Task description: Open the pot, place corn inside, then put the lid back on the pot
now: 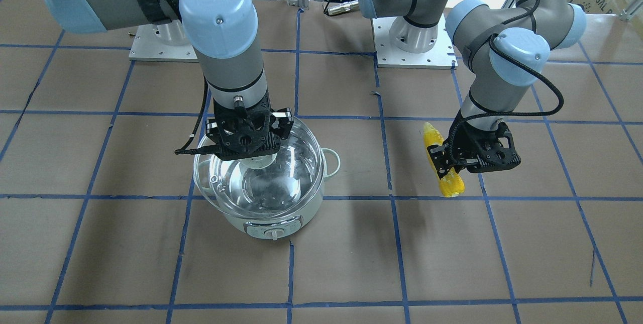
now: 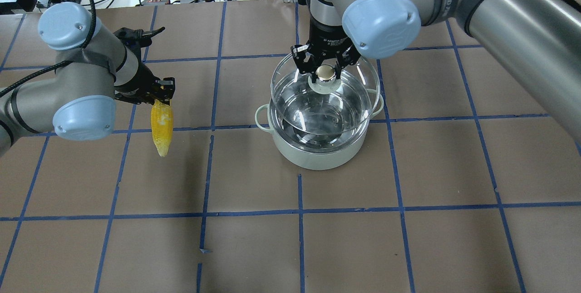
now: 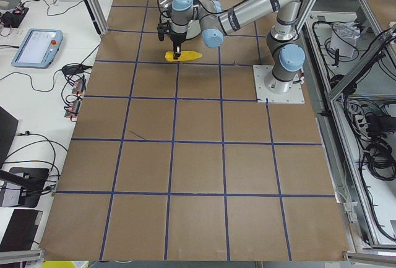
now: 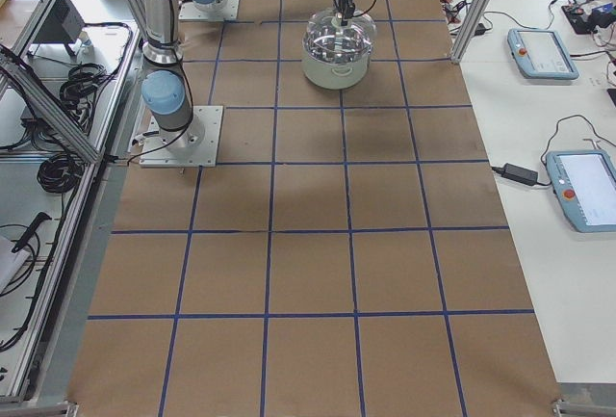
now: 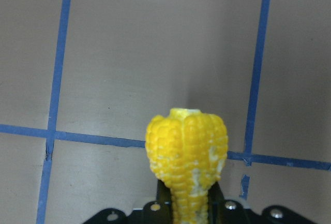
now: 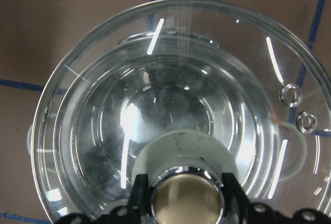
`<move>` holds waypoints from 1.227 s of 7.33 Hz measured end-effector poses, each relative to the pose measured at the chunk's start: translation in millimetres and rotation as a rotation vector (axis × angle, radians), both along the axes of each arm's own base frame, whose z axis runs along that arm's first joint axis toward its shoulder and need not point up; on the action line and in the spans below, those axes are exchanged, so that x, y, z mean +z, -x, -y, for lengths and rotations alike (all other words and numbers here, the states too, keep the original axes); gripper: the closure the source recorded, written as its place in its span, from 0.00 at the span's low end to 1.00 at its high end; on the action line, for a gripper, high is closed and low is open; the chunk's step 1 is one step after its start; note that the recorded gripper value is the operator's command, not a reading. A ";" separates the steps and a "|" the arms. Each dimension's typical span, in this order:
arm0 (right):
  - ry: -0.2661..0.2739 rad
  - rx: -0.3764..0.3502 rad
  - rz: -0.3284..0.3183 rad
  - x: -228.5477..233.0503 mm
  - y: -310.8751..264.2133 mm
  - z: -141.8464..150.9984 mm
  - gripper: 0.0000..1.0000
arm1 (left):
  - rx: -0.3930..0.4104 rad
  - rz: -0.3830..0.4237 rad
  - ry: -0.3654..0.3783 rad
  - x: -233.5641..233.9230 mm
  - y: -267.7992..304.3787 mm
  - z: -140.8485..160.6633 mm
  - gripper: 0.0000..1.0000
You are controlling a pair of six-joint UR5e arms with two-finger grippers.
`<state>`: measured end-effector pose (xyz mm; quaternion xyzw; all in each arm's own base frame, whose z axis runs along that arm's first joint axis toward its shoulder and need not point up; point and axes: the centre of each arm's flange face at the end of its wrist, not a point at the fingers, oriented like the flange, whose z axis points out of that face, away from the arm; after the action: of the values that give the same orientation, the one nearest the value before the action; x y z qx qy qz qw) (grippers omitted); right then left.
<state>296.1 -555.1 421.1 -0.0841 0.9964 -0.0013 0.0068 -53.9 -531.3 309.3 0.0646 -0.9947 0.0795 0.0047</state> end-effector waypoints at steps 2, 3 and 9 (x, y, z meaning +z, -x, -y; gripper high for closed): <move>0.043 -0.033 -0.019 38.1 36.8 10.4 0.47 | 0.003 -0.009 0.015 2.9 2.9 1.0 0.95; 0.060 -0.056 -0.017 53.8 66.9 15.3 0.47 | 0.007 -0.017 0.023 9.1 11.1 -0.3 0.97; -0.014 -0.125 -0.013 113.6 132.4 -37.6 0.52 | -0.057 -0.055 -0.044 87.3 227.2 13.3 0.97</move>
<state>163.7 -517.6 534.6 -0.0214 0.9998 0.0059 0.0008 -281.1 -544.6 396.6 0.0386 -0.9972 0.0557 0.0327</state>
